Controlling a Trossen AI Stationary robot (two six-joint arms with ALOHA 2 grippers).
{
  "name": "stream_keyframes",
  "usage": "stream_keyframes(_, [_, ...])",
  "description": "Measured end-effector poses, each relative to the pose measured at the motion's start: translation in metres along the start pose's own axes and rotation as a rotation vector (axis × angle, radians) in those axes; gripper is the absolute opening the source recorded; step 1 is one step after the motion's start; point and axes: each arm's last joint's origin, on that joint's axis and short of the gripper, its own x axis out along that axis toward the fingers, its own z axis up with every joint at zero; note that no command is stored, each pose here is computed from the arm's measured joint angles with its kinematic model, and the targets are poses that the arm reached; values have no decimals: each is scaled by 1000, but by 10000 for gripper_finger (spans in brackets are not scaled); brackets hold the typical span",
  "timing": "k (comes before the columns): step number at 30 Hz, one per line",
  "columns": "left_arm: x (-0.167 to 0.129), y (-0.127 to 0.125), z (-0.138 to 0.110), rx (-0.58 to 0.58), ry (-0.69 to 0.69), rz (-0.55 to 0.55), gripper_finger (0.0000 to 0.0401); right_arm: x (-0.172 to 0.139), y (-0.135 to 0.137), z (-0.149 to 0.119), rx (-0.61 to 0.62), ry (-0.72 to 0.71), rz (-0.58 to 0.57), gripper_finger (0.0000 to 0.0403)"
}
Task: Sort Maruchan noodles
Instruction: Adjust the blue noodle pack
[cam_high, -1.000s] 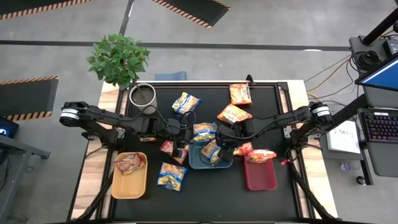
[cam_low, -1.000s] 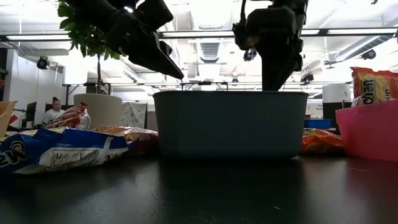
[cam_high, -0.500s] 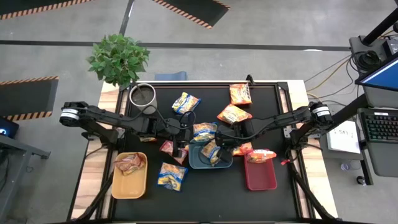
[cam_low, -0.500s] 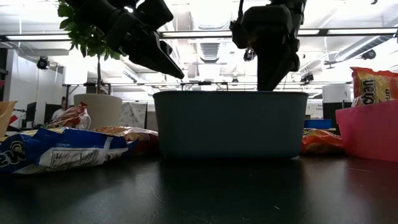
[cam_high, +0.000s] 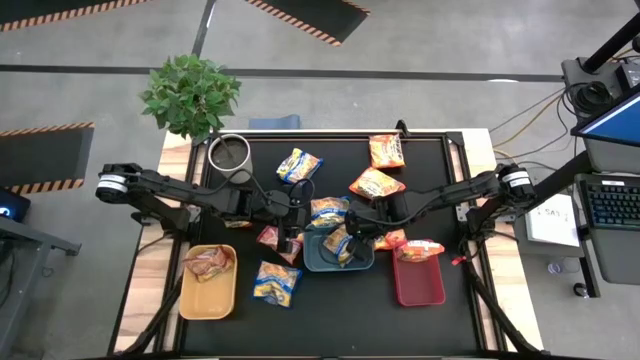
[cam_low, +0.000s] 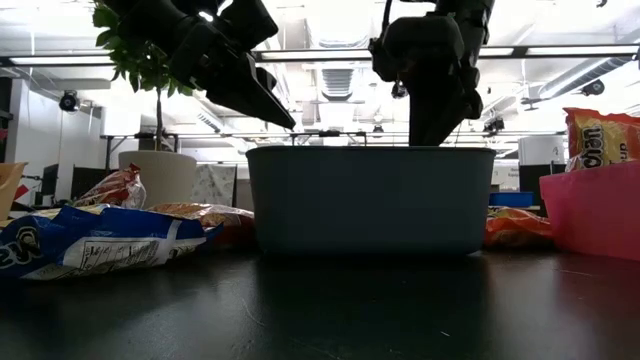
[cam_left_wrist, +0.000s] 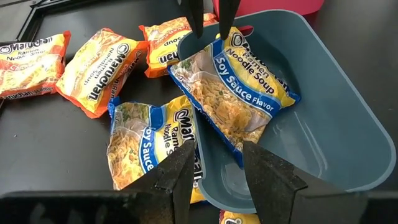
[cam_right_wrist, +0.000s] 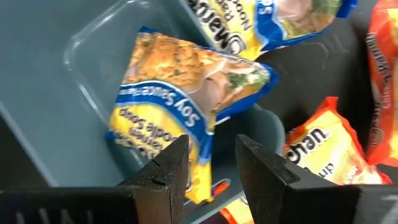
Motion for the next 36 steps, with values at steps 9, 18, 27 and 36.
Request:
stream_keyframes(9, [0,0,-1,-1,-3,1,120,9,-1,-1,7,-47,2,121])
stream_keyframes(18, [1,0,-2,-1,-7,1,120,22,-1,-4,33,-99,46,121])
stream_keyframes(27, [1,0,-1,-2,-20,3,120,33,-4,-10,42,-108,64,99])
stream_keyframes(36, [1,0,-1,-3,-19,4,120,30,-3,-8,31,-94,82,11])
